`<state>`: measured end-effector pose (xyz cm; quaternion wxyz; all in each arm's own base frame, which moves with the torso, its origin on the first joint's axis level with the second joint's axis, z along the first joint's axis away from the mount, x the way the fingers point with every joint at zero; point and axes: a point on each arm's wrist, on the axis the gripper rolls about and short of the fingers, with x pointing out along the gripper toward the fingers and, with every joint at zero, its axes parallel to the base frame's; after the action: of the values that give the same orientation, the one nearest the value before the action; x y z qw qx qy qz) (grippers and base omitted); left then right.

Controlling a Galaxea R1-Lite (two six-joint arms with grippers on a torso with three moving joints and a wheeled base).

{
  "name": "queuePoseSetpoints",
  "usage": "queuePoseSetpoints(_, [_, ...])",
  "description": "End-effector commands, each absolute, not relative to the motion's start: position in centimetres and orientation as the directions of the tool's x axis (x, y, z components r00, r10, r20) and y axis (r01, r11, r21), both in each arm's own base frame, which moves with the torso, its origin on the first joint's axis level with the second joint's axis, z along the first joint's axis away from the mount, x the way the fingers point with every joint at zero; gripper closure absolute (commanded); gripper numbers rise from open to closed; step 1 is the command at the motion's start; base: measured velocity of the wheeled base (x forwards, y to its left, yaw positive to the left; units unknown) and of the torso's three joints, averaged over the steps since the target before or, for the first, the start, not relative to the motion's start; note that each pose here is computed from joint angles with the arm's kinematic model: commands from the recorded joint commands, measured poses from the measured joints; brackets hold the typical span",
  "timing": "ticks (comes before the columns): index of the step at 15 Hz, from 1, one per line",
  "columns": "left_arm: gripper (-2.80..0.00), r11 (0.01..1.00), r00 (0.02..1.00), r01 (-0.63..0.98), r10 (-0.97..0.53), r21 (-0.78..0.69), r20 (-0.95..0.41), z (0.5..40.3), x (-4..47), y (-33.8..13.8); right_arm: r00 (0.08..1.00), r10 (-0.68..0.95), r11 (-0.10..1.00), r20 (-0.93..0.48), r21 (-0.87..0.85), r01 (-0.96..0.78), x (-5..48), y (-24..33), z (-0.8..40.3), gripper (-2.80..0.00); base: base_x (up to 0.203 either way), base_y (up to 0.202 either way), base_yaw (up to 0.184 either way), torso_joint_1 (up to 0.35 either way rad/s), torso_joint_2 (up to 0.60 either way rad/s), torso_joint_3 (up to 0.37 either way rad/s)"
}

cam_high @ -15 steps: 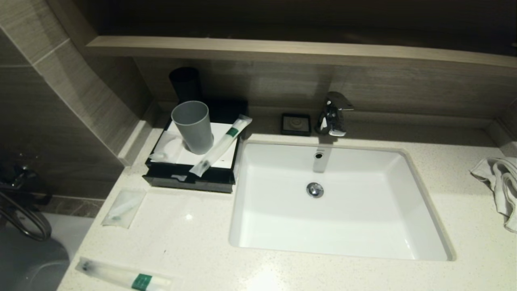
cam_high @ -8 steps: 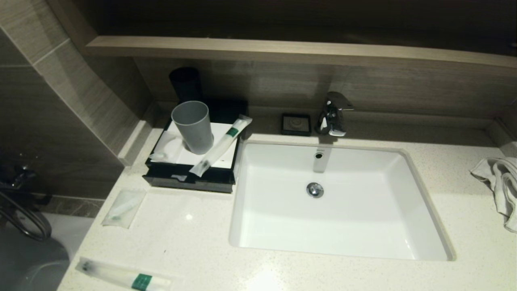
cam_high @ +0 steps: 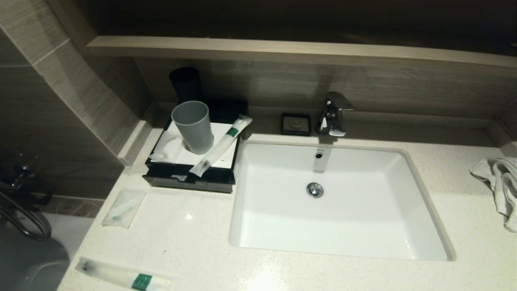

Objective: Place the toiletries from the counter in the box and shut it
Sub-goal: Open the drawer

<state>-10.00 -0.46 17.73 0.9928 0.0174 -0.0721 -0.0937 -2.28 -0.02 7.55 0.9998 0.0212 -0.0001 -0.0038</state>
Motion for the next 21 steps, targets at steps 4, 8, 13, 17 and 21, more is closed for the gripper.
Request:
queuePoseSetpoints(4, [0.00, 0.979, 0.951, 0.193, -0.204, 0.070, 0.232, 19.9, -12.6, -0.5, 1.000, -0.008, 0.999, -0.002, 0.043, 0.008, -2.3, 0.0, 7.6, 0.00, 0.000, 0.000, 0.000, 0.000, 0.00, 0.000])
queuePoseSetpoints(8, [0.00, 0.980, 0.934, 0.184, -0.200, 0.082, 0.295, 21.6, -15.5, -0.5, 1.000, -0.008, 0.999, -0.002, 0.043, 0.008, -2.3, 0.0, 7.6, 0.00, 0.000, 0.000, 0.000, 0.000, 0.00, 0.000])
queuePoseSetpoints(13, [0.00, 0.981, 0.935, 0.176, -0.192, 0.080, 0.300, 21.8, -16.5, -0.5, 1.000, -0.008, 0.999, 0.000, 0.043, 0.008, -2.3, 0.0, 7.5, 0.00, 0.000, 0.000, 0.000, 0.000, 0.00, 0.000])
queuePoseSetpoints(17, [0.00, 0.981, 0.925, 0.173, -0.192, 0.087, 0.327, 22.2, -17.3, -0.5, 1.000, -0.008, 0.999, -0.002, 0.043, 0.008, -2.3, 0.0, 7.6, 0.00, 0.000, 0.000, 0.000, 0.000, 0.00, 0.000])
queuePoseSetpoints(21, [0.00, 0.985, 0.952, 0.163, -0.172, 0.056, 0.253, 26.5, -15.5, -0.5, 1.000, -0.008, 0.999, 0.000, 0.041, 0.008, -2.3, 0.0, 7.5, 0.00, 0.000, 0.000, 0.000, 0.000, 0.00, 0.000])
